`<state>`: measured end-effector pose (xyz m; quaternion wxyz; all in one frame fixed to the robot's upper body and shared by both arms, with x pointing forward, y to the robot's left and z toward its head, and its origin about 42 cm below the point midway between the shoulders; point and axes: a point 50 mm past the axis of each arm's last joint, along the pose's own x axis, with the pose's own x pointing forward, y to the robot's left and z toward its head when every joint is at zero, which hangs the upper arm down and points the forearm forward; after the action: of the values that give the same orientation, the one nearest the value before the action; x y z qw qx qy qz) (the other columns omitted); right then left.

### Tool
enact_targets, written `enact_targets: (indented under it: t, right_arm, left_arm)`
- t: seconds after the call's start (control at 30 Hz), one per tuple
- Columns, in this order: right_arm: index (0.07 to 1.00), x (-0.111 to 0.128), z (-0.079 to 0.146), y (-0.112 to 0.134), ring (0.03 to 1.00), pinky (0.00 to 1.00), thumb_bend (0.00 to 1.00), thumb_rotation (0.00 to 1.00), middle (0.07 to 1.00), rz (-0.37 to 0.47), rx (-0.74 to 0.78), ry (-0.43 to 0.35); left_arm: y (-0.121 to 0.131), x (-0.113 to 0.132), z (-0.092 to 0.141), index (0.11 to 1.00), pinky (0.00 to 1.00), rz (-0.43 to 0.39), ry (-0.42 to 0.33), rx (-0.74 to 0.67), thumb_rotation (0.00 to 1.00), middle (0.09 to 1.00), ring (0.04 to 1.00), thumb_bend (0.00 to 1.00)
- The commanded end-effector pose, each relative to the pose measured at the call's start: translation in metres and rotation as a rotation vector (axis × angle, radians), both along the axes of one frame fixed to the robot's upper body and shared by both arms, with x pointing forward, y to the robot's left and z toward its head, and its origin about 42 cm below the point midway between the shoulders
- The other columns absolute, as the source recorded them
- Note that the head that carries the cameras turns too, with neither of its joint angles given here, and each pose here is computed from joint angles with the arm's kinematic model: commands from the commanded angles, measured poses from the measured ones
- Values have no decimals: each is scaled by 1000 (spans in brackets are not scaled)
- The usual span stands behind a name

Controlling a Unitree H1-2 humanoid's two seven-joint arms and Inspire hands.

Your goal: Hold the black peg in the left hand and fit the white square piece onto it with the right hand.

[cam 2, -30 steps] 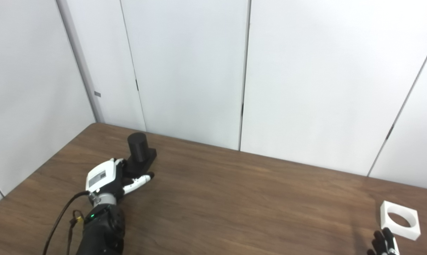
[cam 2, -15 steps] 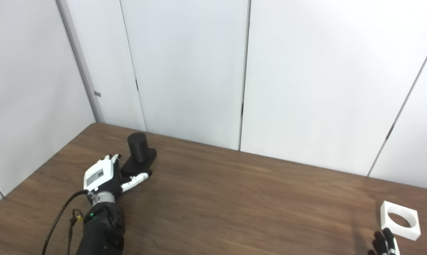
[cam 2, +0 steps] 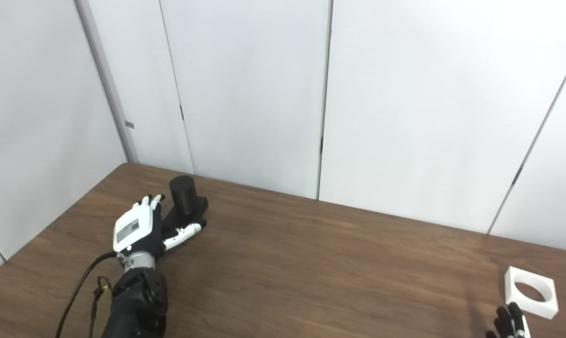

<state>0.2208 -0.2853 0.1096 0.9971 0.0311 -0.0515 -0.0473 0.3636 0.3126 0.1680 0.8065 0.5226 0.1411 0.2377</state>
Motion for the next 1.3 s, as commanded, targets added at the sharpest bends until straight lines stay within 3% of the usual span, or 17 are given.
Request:
enact_targets:
  t: [0.0, 0.33, 0.67, 1.27]
  right_arm:
    - [1000, -40, -19, 2, 1000, 969, 705, 1000, 980, -16, 16, 84]
    - [1000, -40, -19, 0, 1000, 941, 742, 1000, 977, -14, 12, 80]
    - [1000, -40, -17, 1, 1000, 996, 748, 1000, 984, -15, 20, 85]
    - [1000, -41, -15, 1, 1000, 995, 715, 1000, 986, -9, 19, 89]
  left_arm:
    - [2, 14, 26, 879, 992, -1, -69, 63, 759, 976, 988, 851]
    - [5, 20, 18, 848, 907, 10, -45, 69, 734, 943, 954, 848]
    - [10, 26, 13, 846, 916, 25, -22, 68, 732, 941, 961, 854]
    - [12, 32, 14, 892, 951, 42, -8, 70, 715, 962, 978, 838]
